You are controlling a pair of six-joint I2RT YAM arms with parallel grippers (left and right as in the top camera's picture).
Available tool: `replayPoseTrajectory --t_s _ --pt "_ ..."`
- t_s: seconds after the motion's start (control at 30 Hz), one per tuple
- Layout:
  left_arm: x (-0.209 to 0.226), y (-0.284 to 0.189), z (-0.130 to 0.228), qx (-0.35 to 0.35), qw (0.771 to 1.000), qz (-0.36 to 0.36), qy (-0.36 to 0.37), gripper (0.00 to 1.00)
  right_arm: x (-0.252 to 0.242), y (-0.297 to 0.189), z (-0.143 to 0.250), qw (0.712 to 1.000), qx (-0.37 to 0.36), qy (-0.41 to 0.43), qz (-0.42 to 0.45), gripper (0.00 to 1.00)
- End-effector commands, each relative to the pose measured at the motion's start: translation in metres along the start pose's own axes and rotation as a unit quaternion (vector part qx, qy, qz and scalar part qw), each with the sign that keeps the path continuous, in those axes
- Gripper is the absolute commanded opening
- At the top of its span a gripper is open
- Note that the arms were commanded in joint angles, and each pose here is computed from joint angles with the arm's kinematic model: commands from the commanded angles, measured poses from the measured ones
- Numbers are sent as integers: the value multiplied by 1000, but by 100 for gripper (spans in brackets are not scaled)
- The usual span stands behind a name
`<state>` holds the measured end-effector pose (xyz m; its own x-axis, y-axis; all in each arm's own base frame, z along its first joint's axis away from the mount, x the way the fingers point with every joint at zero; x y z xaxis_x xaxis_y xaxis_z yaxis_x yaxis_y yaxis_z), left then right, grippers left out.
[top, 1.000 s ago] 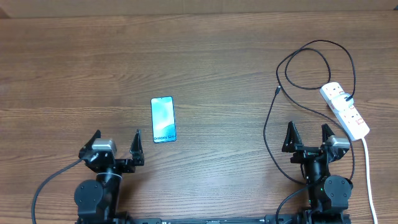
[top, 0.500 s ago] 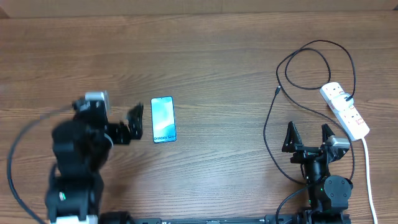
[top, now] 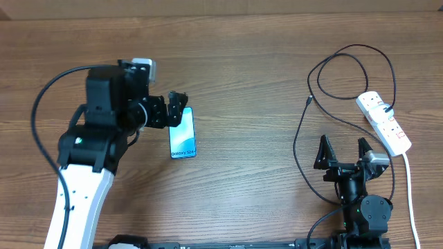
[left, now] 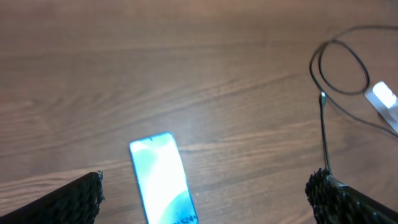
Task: Plug charger to phone and switch on socket
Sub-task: 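Move the left gripper over the phone and lower toward it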
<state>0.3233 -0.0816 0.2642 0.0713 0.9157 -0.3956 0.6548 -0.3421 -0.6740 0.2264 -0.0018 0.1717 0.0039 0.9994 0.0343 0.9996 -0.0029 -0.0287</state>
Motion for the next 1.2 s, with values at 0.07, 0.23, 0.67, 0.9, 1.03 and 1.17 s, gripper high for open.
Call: replayPoseTrajectory --t_s 0.07,0.23,0.67,0.9,1.03,1.17 --pt "-20 15 7 47 996 69 -19 100 -1 0 2 1000 -2 -4 2 100" --pt "-20 25 11 66 995 76 -24 100 -1 0 2 1000 -2 -4 2 100" --pt "32 35 37 65 978 -195 -37 100 -1 0 2 1000 -2 -4 2 100" --pt "42 47 52 90 965 -226 -99 100 -1 0 2 1000 -2 -4 2 100" --pt "41 69 58 114 964 -218 -102 100 -1 0 2 1000 -2 -4 2 100" --pt "50 90 71 146 956 -234 -99 100 -1 0 2 1000 -2 -4 2 100"
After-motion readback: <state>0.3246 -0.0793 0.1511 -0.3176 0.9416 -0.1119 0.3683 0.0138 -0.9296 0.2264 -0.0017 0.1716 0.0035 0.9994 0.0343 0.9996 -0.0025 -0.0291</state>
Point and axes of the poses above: each gripper's point midway between its finger pads, its own y axis out along the fingers, its own x axis along the line the jaws close on, z = x × y, the point moved 2 cm from there along -y, back along the fingers, and after that the axes turned 11 degrees about -y, right-handed, at the moved point
